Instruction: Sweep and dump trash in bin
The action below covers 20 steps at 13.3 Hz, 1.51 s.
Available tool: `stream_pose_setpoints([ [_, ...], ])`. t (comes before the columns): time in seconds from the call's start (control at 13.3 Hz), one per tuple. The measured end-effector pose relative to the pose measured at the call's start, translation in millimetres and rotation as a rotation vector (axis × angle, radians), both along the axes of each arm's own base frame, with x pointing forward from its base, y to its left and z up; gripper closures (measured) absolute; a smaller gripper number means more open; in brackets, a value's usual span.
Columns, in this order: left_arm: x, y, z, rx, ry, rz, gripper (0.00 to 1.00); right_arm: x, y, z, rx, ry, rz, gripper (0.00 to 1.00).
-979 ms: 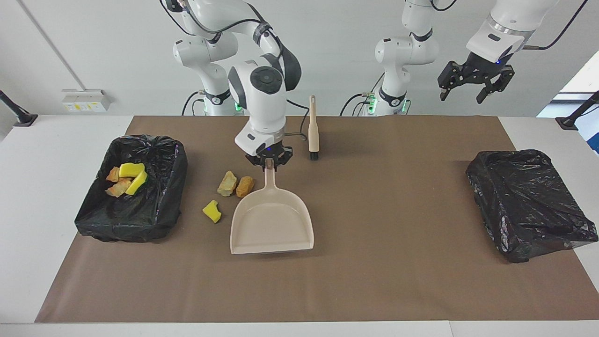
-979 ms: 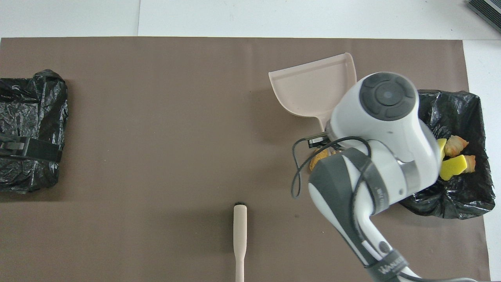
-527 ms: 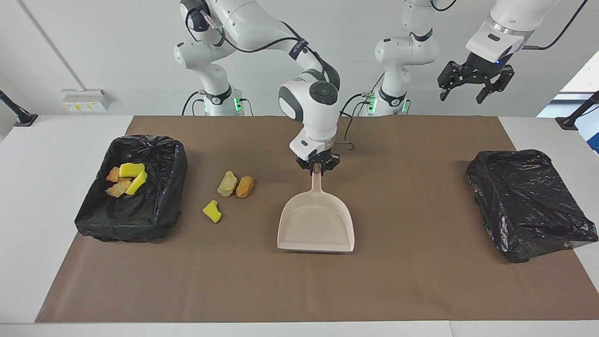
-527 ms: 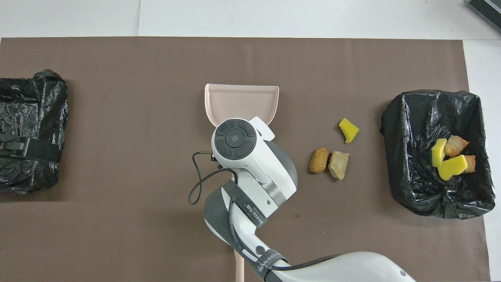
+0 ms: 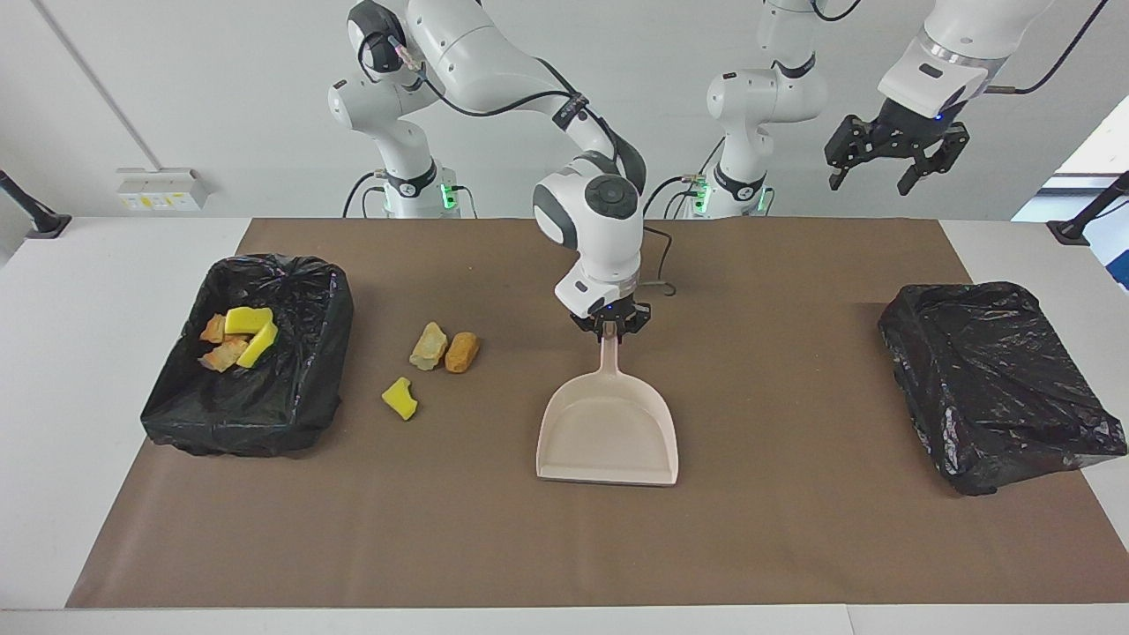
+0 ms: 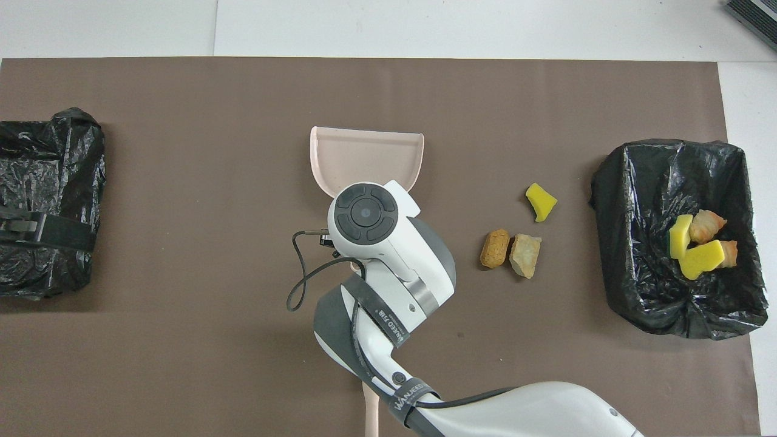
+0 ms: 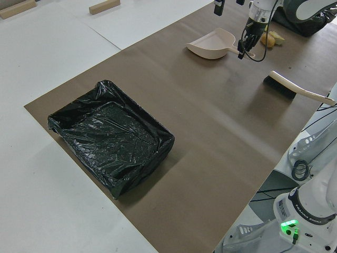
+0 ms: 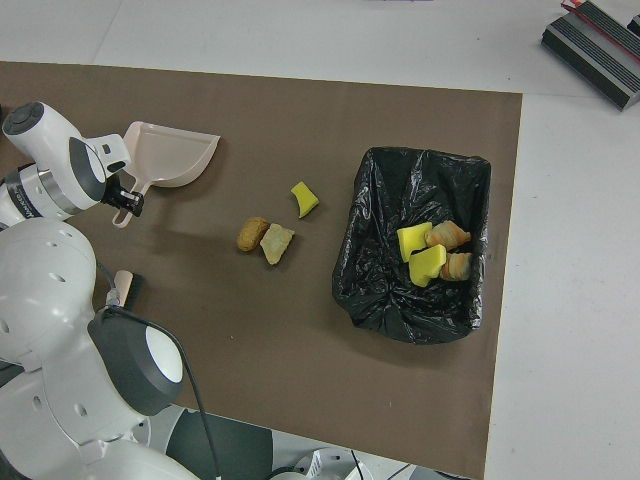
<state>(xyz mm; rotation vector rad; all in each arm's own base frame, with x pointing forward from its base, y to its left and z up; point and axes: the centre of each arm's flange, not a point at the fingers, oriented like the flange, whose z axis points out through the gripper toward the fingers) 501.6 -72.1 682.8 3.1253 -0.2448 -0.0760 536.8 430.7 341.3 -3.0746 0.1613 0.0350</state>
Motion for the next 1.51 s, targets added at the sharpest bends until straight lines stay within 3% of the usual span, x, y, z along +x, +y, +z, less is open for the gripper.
stream_pose_setpoints([
  [0.23,0.0,0.0,0.0,0.000,0.000,0.000,0.00,0.0,0.4,-1.4,0.000,-0.001,0.043,0.37],
  [0.45,0.0,0.0,0.0,0.000,0.000,0.000,0.00,4.3,-6.9,7.3,-0.005,0.000,0.040,0.01],
  [0.68,0.0,0.0,0.0,0.000,0.000,0.000,0.00,18.0,-44.6,48.6,-0.031,0.020,0.000,0.00],
  [0.83,0.0,0.0,0.0,0.000,0.000,0.000,0.00,13.5,-72.0,96.5,-0.049,0.041,-0.018,0.00],
  [0.98,0.0,-0.1,0.0,0.000,0.000,0.000,0.00,-15.4,-94.5,148.5,-0.091,0.103,-0.019,0.00],
  [1.13,-0.1,-0.7,0.0,0.000,0.000,-0.001,0.00,-59.0,-102.2,172.9,-0.098,0.189,-0.001,0.00],
  [1.28,0.0,-0.3,0.0,0.000,0.000,0.000,0.00,-107.4,-96.1,158.3,-0.086,0.260,0.025,0.00],
  [1.51,-0.5,-0.1,-0.4,0.001,0.004,0.000,0.00,-182.2,-90.3,120.2,-0.054,0.301,0.020,0.00],
])
